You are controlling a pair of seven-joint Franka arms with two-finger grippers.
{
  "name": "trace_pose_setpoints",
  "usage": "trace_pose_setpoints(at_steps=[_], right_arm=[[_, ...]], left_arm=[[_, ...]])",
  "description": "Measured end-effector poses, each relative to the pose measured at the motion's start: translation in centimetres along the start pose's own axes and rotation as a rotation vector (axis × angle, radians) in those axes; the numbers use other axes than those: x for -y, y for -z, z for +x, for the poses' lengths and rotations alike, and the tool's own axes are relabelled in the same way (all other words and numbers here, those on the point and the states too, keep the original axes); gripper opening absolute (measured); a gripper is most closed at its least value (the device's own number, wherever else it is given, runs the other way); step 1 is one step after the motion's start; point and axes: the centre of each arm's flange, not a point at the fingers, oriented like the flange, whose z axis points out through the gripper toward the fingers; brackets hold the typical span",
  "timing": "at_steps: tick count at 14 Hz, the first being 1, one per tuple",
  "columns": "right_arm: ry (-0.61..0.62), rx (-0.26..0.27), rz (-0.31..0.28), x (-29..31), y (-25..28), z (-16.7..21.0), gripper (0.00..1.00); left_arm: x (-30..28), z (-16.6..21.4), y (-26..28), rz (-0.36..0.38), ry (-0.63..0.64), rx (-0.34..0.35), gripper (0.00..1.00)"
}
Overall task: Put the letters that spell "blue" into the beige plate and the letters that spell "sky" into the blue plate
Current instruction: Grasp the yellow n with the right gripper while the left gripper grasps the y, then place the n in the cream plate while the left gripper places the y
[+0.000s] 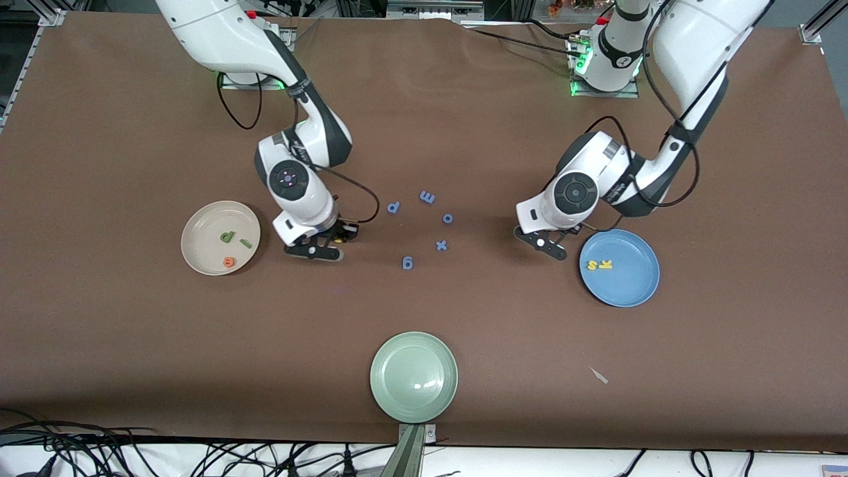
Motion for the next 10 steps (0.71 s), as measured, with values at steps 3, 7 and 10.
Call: trace_pose_setpoints(at_steps=[3,7,10], right_arm=[[0.133,0.058,-0.061,-6.7,3.3,2.3,0.26],[0.216,0.112,-0.105,-14.3,3.5,4.0,0.26],[0.229,0.143,-0.119,-19.4,2.4,4.7,0.26]], left_arm=[[4.1,-0.5,2.6,0.004,-0.039,-0.004,0.25],[9.9,-1.9,1.6,-0.023,-0.074,0.002,0.25],[12.4,-2.2,0.5,0.016,-0.098,-0.004,0.25]])
